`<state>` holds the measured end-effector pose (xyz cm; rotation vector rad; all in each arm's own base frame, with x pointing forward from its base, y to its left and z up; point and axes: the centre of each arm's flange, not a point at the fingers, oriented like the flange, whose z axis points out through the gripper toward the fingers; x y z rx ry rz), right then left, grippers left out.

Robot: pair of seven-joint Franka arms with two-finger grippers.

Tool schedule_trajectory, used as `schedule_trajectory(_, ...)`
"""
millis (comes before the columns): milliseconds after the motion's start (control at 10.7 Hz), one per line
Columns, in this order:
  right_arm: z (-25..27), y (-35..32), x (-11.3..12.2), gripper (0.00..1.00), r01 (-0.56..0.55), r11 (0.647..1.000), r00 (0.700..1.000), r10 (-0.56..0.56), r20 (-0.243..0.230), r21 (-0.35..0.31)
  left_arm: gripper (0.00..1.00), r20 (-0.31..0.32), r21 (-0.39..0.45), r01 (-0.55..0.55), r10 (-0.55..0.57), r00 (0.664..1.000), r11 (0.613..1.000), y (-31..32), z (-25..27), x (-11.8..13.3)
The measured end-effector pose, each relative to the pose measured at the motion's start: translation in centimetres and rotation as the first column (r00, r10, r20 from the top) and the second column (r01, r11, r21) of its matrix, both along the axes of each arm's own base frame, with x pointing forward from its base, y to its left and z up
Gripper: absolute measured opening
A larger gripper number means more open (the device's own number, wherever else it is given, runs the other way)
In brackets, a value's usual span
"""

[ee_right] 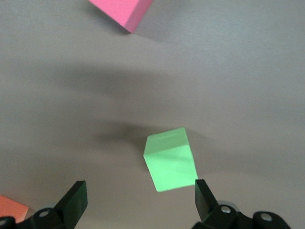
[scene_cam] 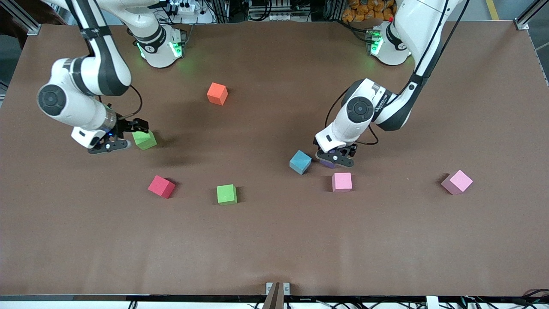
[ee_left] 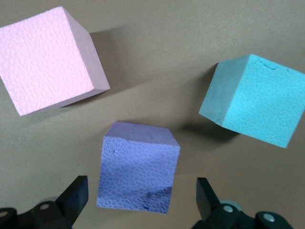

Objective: Arrange blocks into number 1
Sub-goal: 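Grasp and lift the purple cube with the left gripper while the right gripper grasps green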

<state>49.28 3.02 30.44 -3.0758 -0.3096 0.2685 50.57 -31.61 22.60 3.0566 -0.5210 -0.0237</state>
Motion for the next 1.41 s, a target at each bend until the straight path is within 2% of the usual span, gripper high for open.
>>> schedule_trajectory(375, -3.9, 1.1, -0.5, 1.00, -0.033, 0.999, 0.999, 0.034, 0.026, -0.012, 1.00, 0.022, 0.025, 0.020, -0.021, 1.000, 0.999, -0.5, -1.7, -0.3)
schedule_trajectory(563, -4.9, 0.9, -0.6, 1.00, -0.076, 0.996, 0.997, 0.078, 0.030, -0.048, 1.00, 0.020, 0.024, 0.025, -0.026, 0.999, 0.999, -0.9, -2.1, -0.4)
schedule_trajectory(657, -5.3, 0.8, -0.6, 1.00, -0.087, 0.995, 0.996, 0.089, 0.027, -0.057, 0.89, 0.022, 0.022, 0.026, -0.027, 0.999, 0.999, -1.0, -2.2, -0.4)
schedule_trajectory(751, -5.6, 0.7, -0.7, 1.00, -0.091, 0.994, 0.995, 0.093, 0.025, -0.059, 0.72, 0.026, 0.022, 0.023, -0.023, 0.999, 1.000, -1.0, -2.1, -0.3)
schedule_trajectory(845, -6.0, 0.7, -0.8, 1.00, -0.093, 0.994, 0.995, 0.094, 0.028, -0.059, 0.60, 0.031, 0.020, -0.003, 0.003, 1.000, 1.000, -1.0, -1.9, -0.1)
schedule_trajectory(1032, -7.7, 0.7, -1.7, 1.00, -0.098, 0.993, 0.994, 0.100, 0.044, -0.059, 0.60, 0.037, 0.017, -0.113, 0.113, 0.993, 0.993, -1.8, -1.5, -0.5)
schedule_trajectory(1126, -8.7, 0.6, -2.4, 1.00, -0.104, 0.993, 0.993, 0.107, 0.047, -0.061, 0.60, 0.036, 0.013, -0.176, 0.176, 0.984, 0.984, -3.4, -1.2, -1.8)
schedule_trajectory(1220, -9.1, 0.6, -2.7, 1.00, -0.110, 0.992, 0.992, 0.113, 0.051, -0.063, 0.60, 0.025, 0.009, -0.239, 0.238, 0.971, 0.971, -5.5, -0.7, -4.0)
schedule_trajectory(1408, -9.2, 0.5, -2.7, 1.00, -0.110, 0.992, 0.992, 0.113, 0.054, -0.064, 0.60, -0.015, 0.021, -0.339, 0.339, 0.941, 0.941, -10.7, 1.2, -10.5)
